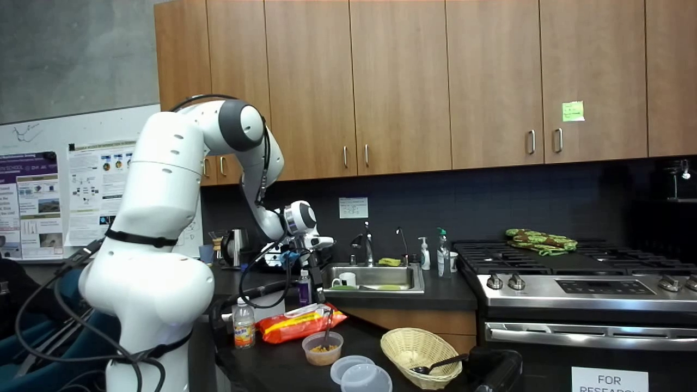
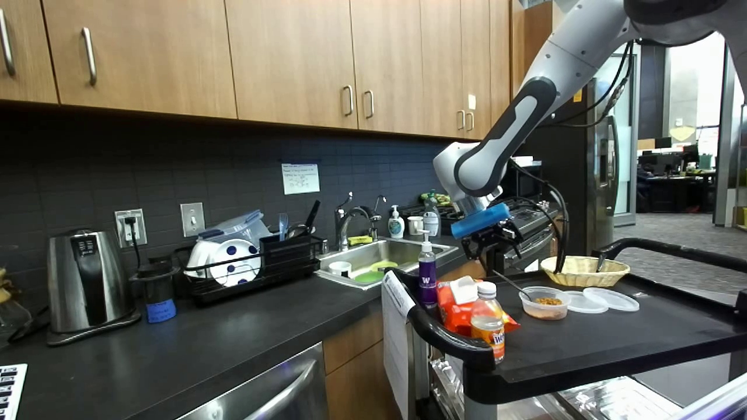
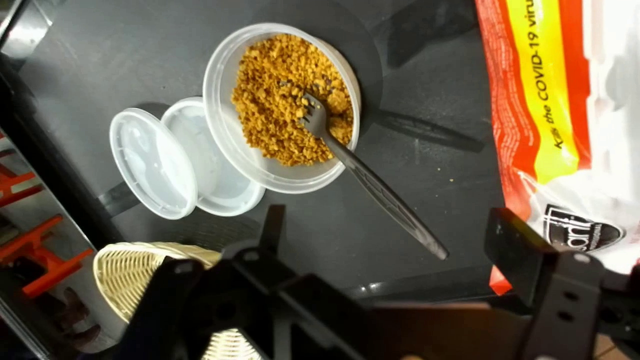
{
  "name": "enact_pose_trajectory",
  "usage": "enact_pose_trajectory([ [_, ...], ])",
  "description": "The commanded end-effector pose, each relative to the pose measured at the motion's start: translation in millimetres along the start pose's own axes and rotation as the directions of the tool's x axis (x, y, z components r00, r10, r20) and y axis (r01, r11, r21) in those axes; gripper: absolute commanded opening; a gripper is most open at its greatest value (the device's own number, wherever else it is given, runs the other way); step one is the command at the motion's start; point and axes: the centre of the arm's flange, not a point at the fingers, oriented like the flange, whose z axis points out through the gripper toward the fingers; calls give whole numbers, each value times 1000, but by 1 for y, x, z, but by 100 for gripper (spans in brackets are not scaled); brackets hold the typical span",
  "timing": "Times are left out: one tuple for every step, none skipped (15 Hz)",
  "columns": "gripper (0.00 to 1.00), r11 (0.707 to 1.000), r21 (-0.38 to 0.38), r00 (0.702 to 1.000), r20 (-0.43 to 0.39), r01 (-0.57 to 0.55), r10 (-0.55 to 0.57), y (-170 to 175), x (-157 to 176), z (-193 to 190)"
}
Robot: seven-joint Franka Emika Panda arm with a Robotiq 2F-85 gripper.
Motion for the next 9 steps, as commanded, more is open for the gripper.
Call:
enact_pose_trajectory([
  [100,998,-49,1000,-9,-29,28,-12,7,-1],
  [100,998,-54,999,-6,-33,33,-14,9,1],
  [100,998,-55,999,-7,-39,38,-16,11,2],
  [100,997,-57,999,-5,-43,42,-18,12,4],
  [100,997,-57,999,-5,-45,45,-19,14,6],
  [100,997,-59,999,-4,-49,49,-21,16,8],
  [100,997,-62,999,0,-52,52,-22,18,11],
  [100,996,-64,998,1,-55,55,-23,20,13],
  [100,996,-67,998,1,-60,60,-24,23,14],
])
